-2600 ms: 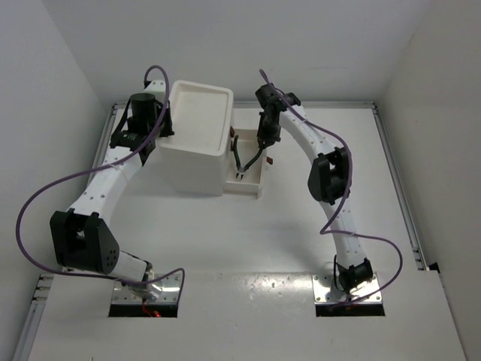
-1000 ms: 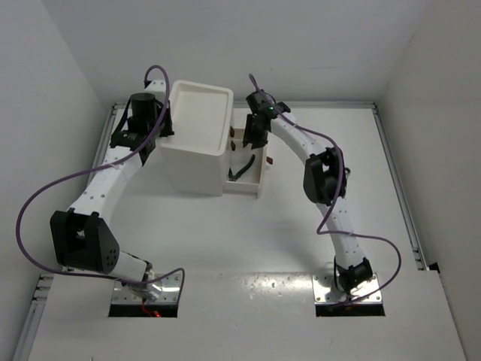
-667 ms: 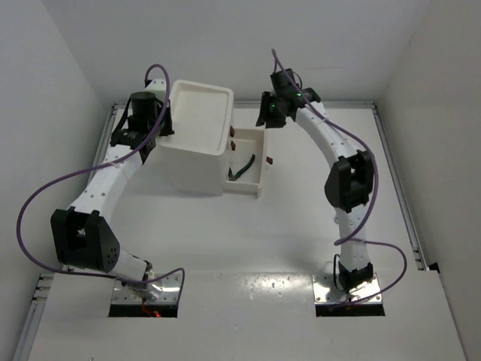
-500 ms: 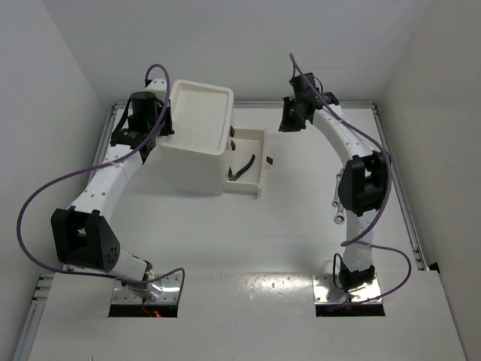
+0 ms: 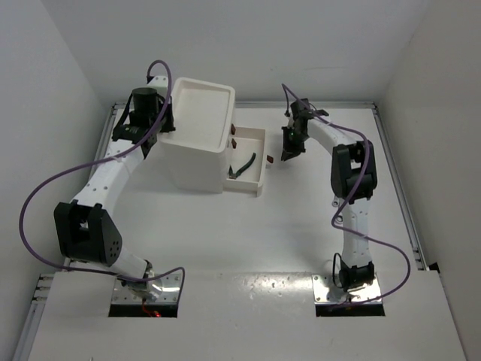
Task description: Sort the tools into containers
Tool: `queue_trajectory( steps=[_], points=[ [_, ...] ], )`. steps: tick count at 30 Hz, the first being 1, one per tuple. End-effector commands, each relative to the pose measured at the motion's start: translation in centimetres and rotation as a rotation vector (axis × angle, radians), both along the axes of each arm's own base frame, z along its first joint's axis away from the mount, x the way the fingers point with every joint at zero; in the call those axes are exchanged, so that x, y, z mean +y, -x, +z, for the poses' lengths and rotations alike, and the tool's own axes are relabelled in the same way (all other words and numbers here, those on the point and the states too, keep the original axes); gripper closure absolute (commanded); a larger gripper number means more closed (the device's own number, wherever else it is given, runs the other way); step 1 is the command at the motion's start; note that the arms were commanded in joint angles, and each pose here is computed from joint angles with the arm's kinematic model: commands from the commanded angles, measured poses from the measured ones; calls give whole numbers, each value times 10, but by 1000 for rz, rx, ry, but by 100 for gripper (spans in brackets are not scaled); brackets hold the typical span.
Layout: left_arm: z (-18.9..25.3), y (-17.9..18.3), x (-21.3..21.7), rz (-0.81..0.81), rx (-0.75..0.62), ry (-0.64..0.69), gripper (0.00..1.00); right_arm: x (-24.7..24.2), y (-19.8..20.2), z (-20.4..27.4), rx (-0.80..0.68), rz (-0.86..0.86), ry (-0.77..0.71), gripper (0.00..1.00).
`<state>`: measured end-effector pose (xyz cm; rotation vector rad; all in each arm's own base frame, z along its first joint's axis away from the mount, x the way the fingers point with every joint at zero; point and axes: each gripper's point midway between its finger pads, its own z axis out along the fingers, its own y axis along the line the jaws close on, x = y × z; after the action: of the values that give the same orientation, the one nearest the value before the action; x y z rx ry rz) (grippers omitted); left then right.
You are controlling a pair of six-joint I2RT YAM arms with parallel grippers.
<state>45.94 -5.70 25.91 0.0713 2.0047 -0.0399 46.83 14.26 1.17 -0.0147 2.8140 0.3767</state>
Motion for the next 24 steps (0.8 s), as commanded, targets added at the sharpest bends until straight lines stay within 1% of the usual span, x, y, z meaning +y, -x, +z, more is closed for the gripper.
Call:
queue_trajectory(
  steps=[1,8,9,10,11,13,14,16,17,21,24],
  points=[
    [-41,4,-6,-24,128,-10,100,23,-14,23,-73,47,-79,91],
    [-43,7,-15,-70,141,14,100,58,-17,16,-32,26,-224,92],
    [-43,7,-16,-78,142,18,100,70,-17,22,-31,28,-259,92],
    [-47,9,-16,-78,151,17,100,81,-14,21,-12,23,-295,92],
    [-47,9,-18,-86,152,22,100,82,-13,15,7,7,-297,92],
    [-47,9,-20,-99,153,29,100,91,-18,25,-3,4,-354,92],
    [-50,14,-21,-107,164,32,100,97,-13,22,39,-23,-395,93],
    [-54,15,-21,-107,173,31,100,105,-9,22,58,-29,-424,93],
    [-50,16,-21,-107,164,32,100,111,-3,27,84,-29,-469,93],
    [-55,22,-26,-124,177,35,100,126,4,37,99,-33,-517,94],
    [-59,25,-31,-142,187,38,100,133,0,40,89,-22,-533,94]
  ],
)
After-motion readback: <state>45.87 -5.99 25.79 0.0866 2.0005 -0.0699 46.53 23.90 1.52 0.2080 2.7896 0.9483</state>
